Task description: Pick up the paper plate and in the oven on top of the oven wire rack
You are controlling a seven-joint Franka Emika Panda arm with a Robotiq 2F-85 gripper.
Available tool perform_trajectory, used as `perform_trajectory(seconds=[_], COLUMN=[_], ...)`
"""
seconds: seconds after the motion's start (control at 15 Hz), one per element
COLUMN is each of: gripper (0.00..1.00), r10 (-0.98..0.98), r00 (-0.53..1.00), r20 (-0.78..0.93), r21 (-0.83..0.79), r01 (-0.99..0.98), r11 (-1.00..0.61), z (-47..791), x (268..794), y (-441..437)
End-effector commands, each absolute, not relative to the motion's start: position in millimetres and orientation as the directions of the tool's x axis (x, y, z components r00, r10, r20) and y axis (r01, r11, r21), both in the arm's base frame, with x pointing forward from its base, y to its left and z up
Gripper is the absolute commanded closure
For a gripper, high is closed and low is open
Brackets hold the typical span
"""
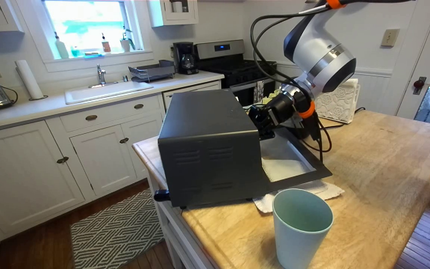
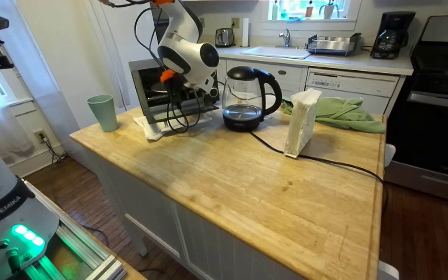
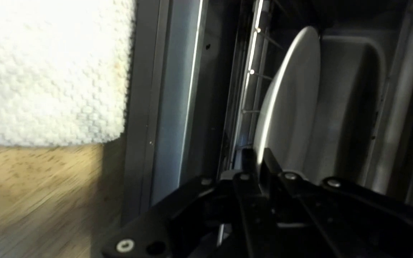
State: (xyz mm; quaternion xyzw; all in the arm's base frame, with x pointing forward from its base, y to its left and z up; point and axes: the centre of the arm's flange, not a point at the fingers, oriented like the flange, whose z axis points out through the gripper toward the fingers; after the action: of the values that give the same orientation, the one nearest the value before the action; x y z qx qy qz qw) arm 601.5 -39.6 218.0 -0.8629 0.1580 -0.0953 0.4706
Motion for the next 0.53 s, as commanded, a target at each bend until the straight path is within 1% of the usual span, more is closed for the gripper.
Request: perform_trajectory(seconds=[0.0,0.07,0.33,0.47], gripper=[0.67,0.66,0.39,0.27], r10=[-0.395,-0.397,-0.403,-0.404], r00=[0.919,0.918,0.915,0.914], r20=[0.001,-0.002,-0.013,-0.024], r21=[-0.837,-0.836,-0.837,-0.837], r01=[-0.215,-0.22,-0.231,-0.24], r11=[-0.504,-0.502,-0.497,-0.492], z=[212,212,218,224], x=[617,617,619,616], y=[-31,-31,-31,-31])
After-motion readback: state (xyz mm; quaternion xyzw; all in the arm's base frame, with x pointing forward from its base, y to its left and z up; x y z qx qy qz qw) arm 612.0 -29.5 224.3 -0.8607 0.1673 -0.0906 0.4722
